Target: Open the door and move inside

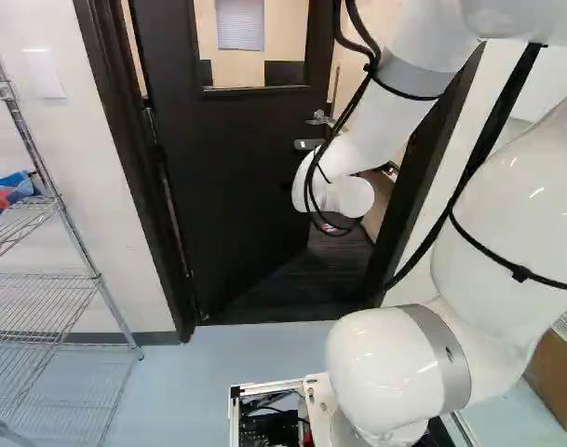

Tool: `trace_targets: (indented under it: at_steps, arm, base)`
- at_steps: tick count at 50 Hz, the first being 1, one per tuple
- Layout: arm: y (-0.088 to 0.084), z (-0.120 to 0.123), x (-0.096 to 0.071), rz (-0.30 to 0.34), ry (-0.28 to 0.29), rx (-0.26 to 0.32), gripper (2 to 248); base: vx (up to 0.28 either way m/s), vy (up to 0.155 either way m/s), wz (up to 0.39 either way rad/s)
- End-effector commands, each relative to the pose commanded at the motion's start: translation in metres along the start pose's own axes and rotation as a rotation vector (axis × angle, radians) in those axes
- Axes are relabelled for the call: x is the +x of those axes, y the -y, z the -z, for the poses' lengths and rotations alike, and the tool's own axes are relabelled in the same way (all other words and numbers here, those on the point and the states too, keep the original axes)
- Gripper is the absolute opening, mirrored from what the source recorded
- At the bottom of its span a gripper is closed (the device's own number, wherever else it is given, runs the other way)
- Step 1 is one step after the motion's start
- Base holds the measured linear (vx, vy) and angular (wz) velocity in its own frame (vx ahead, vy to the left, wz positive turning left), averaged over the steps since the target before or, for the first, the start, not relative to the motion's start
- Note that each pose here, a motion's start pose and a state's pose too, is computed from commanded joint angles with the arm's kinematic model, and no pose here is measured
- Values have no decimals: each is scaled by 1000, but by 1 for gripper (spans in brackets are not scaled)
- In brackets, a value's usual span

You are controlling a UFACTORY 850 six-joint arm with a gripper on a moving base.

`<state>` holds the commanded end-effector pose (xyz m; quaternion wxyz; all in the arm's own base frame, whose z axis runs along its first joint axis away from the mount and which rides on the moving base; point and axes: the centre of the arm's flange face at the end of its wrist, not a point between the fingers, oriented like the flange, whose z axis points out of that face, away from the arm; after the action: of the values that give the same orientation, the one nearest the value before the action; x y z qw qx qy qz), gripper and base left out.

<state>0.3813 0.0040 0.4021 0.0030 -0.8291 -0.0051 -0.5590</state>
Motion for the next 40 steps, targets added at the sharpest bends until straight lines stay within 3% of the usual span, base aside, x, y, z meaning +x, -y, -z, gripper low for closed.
trace_targets:
  at_steps: [40]
  arm:
    - [0,0,0,0,0,0,247]
  base:
    - [78,49,139]
